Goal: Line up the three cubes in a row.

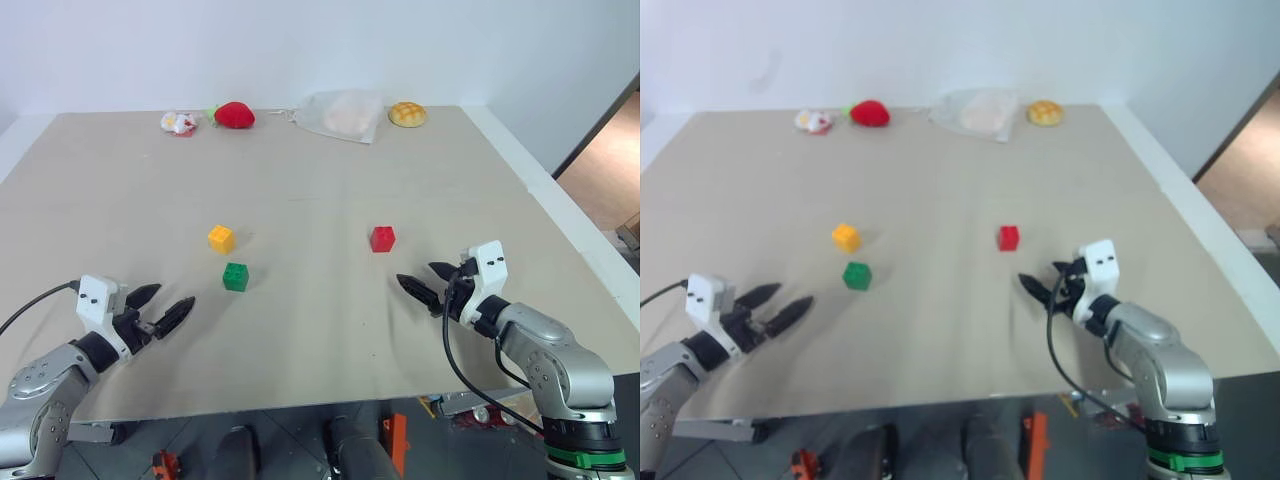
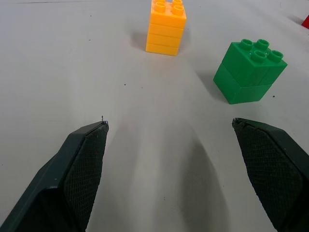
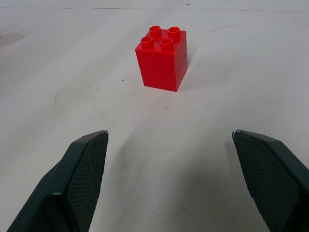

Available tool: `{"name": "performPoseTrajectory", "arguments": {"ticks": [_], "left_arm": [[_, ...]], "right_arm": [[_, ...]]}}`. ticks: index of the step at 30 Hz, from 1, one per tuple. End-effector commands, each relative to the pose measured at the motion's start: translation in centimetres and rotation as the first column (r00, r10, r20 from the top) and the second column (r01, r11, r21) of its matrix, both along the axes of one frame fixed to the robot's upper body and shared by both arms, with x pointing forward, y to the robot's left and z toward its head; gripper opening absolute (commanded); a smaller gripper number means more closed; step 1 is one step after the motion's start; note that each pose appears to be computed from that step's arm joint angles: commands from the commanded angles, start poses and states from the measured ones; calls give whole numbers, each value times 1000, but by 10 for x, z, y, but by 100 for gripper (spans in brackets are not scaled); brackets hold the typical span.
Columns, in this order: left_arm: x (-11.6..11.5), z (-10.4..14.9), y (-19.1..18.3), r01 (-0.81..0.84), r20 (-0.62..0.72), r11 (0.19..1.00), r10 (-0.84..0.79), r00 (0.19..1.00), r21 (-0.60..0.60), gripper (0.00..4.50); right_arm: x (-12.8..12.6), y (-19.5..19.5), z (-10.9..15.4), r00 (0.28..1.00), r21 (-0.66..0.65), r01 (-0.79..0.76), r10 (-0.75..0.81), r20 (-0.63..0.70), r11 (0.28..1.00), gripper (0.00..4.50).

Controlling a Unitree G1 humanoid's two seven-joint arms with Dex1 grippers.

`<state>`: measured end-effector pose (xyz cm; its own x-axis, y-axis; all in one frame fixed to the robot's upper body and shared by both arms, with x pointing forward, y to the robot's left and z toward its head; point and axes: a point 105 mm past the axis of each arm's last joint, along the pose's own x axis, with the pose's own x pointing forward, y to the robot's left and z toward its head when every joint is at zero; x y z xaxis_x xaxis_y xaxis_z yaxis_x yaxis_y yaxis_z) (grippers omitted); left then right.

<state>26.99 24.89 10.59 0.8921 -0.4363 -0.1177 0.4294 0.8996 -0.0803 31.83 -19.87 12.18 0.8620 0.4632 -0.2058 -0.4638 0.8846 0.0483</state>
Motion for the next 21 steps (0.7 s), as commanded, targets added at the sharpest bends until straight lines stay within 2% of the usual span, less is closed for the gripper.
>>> {"name": "performPoseTrajectory", "arguments": {"ticks": [1, 4, 12, 21], "left_arm": [[-8, 15, -8, 83, 59, 995, -86, 995, 51, 425], [-16, 26, -30, 273, 86, 955, -284, 955, 117, 425], [-18, 43, -70, 498, 111, 844, -524, 844, 199, 425], [-12, 56, -89, 535, 156, 819, -568, 808, 208, 425]], "right_arm": [[9, 5, 15, 998, -34, 3, -1, 61, 999, 429], [22, 19, 19, 997, -56, 19, -15, 72, 998, 429], [38, 48, 18, 998, -104, 17, -11, 65, 994, 429], [57, 54, 12, 994, -154, 75, -62, 86, 985, 429]]}}
